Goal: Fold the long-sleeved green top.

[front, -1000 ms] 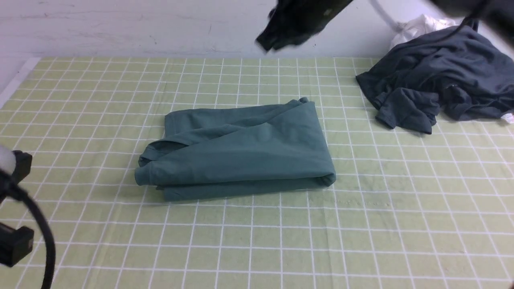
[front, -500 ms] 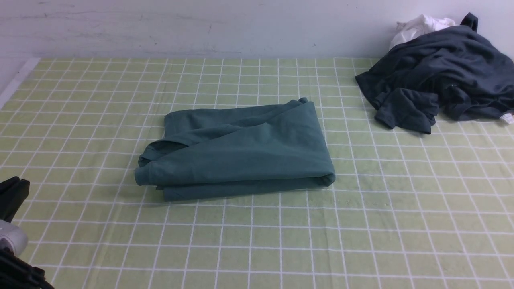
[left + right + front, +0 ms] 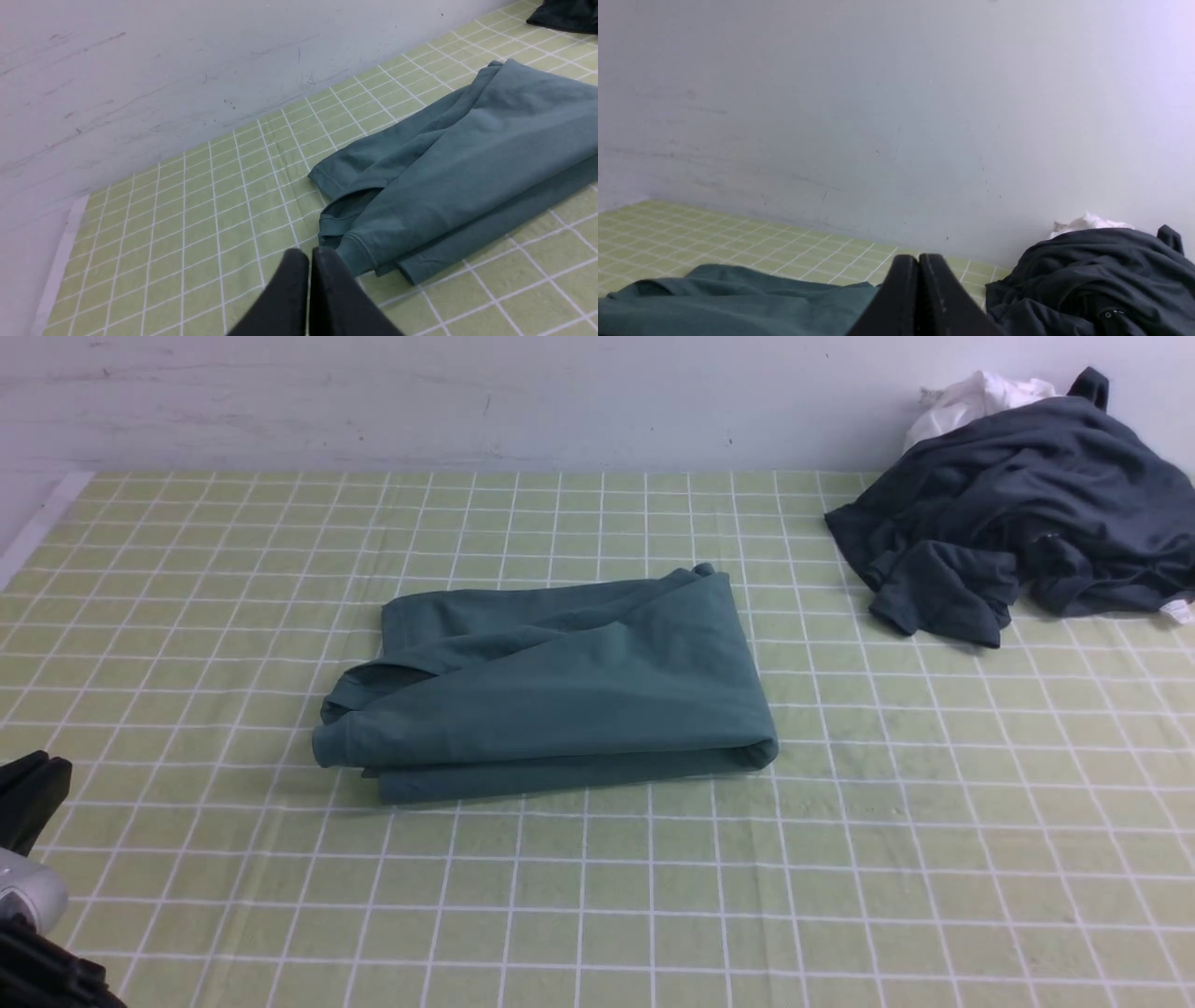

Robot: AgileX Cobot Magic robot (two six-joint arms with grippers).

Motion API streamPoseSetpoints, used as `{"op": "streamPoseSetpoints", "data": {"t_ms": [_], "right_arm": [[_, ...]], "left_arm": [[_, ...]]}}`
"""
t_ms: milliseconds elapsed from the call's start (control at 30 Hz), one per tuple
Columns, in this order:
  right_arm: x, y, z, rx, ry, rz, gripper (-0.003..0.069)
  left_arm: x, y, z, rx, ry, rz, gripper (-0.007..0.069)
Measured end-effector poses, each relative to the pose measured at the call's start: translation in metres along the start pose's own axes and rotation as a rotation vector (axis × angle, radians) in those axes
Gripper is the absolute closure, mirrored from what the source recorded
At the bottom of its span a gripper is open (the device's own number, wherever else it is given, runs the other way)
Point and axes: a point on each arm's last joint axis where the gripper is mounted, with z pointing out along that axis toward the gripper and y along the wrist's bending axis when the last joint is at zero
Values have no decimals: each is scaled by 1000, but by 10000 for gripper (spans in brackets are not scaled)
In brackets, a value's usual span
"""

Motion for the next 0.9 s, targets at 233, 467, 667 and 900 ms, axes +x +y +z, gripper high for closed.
{"op": "streamPoseSetpoints", "data": {"t_ms": [233, 467, 667, 900], "right_arm": [[27, 5, -18, -48, 97, 6, 673], [51, 8, -24, -81, 373, -80, 673], [54, -3, -26, 143, 422, 16, 673], [55, -8, -27, 272, 412, 154, 673]], "left_arm": [[0, 0, 0, 1, 2, 0, 629], [0, 0, 0, 1, 2, 0, 629], [0, 0, 0, 1, 2, 0, 629], [0, 0, 0, 1, 2, 0, 629]]}}
